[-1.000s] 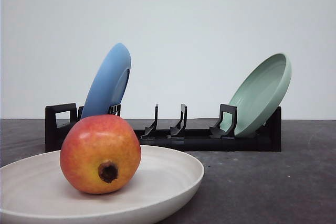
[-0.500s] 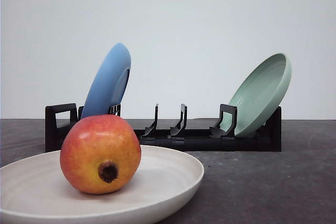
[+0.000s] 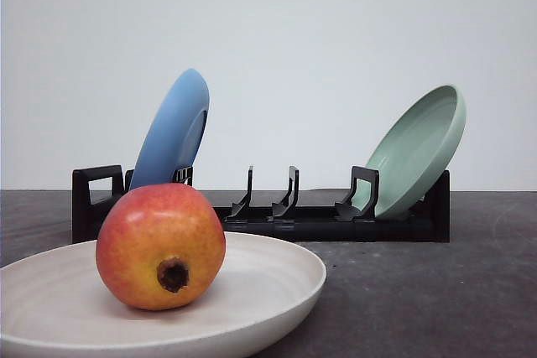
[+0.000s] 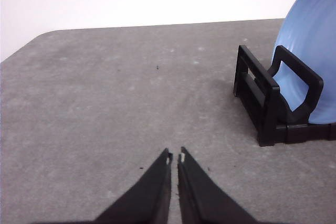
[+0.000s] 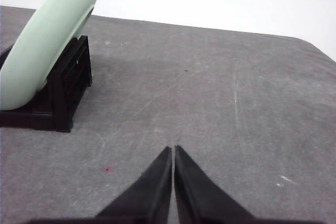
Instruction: Place pomegranate in white plate
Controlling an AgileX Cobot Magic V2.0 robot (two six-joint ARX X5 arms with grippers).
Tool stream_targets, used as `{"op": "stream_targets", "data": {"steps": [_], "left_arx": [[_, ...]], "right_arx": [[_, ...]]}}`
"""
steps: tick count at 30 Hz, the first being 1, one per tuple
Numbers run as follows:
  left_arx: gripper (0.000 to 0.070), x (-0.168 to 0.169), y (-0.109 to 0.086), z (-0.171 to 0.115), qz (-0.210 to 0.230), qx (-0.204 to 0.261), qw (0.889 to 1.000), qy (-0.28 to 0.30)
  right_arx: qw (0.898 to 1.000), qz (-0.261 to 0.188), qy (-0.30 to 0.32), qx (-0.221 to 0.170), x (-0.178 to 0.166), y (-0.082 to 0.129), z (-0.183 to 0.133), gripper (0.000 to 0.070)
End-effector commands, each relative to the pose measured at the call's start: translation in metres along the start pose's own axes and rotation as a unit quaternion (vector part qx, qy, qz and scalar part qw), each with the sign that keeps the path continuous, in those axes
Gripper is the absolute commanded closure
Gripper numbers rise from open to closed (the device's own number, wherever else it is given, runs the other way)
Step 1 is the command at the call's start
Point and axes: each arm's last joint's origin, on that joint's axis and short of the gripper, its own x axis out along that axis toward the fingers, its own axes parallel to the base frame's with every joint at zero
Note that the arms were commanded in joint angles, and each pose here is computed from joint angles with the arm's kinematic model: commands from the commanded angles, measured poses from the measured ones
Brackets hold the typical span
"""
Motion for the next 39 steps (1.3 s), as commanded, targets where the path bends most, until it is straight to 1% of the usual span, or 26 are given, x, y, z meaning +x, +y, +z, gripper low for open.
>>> {"op": "stream_targets", "data": {"steps": [1,39], "left_arx": [[0.07,0.0011,-0.0001,-0.0038,0.0,0.002,1.0,0.006],[0.07,0.0011,-0.0001,-0.0038,0.0,0.002,1.0,0.006]], "right_arx": [[1.0,-0.001,-0.005,-0.003,0.0004,0.0,-0.0002,0.0699],[1.0,-0.001,-0.005,-0.003,0.0004,0.0,-0.0002,0.0699]]}}
